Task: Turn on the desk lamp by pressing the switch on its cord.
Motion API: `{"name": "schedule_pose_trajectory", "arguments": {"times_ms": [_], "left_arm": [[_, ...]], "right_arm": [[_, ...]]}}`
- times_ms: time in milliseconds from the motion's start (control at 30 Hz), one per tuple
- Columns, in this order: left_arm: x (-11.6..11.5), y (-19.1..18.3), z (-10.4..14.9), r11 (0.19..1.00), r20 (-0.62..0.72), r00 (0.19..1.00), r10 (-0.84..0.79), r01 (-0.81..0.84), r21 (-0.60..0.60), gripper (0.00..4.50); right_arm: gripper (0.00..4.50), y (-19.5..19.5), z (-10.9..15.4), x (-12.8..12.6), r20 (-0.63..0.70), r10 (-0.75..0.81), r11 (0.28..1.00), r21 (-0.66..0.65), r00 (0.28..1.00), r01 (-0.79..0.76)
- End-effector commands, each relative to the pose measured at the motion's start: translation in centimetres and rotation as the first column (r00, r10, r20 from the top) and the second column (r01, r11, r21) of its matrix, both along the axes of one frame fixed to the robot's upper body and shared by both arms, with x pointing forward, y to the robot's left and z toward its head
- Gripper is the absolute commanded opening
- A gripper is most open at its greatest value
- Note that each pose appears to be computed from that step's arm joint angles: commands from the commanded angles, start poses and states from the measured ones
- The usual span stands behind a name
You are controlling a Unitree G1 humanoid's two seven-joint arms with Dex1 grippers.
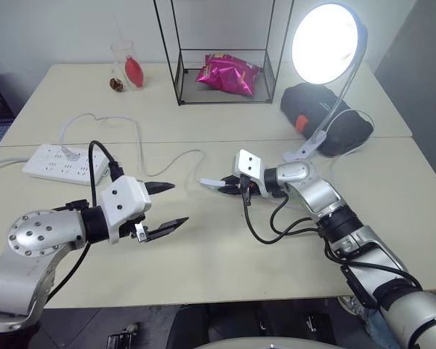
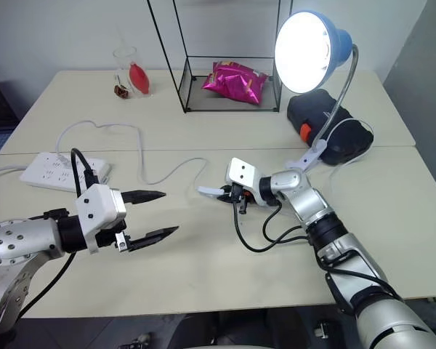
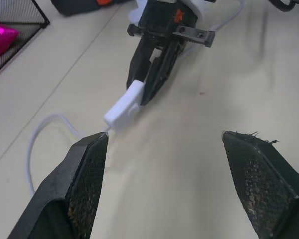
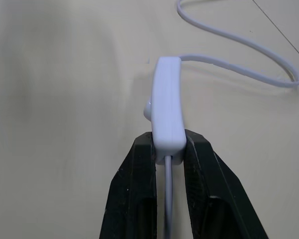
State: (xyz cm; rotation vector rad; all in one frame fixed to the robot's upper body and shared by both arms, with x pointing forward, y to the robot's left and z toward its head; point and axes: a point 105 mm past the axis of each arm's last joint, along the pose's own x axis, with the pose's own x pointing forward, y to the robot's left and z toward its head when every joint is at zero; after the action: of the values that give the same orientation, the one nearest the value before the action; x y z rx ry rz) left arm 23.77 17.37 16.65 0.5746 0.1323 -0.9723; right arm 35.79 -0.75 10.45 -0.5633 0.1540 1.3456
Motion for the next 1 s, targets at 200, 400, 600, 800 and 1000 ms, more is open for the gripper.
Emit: {"name": "schedule_pose_trajectory", "arguments": {"times_ms": [200, 400, 600, 800, 1000], "left_arm": [[-0.1, 0.2, 1.4, 1.0, 0.058, 0.998, 0.018, -0.018, -0.007, 3.78], [0.2, 1.1, 1.7, 0.997, 0.057, 0.996, 0.073, -0.071, -0.041, 3.78], [0.0, 3.5, 0.8, 0.981, 0.016, 0.981, 0.193, -0.193, 0.014, 3.78], [-0.1, 5.5, 0.6, 0.967, 0.014, 0.971, 0.238, -0.238, 0.092, 3.78], [-0.1, 5.7, 0.9, 0.968, 0.02, 0.973, 0.232, -0.233, 0.091, 3.78]], "right_arm": [[2.01, -0.4, 1.3, 0.4, 0.037, 0.027, 0.999, 0.017, 0.999, -0.027], [3.38, -2.7, 3.9, 0.2, 0.087, 0.024, 0.999, 0.031, 0.996, -0.027], [3.76, -7.4, 6.3, -3.7, 0.089, 0.075, 0.997, -0.003, 0.993, -0.075], [3.76, -11.7, 7.0, -6.1, 0.081, 0.034, 0.997, -0.067, 0.996, -0.028], [3.76, -12.2, 8.5, -6.3, 0.086, -0.024, 1.0, -0.003, 0.996, 0.025]]}}
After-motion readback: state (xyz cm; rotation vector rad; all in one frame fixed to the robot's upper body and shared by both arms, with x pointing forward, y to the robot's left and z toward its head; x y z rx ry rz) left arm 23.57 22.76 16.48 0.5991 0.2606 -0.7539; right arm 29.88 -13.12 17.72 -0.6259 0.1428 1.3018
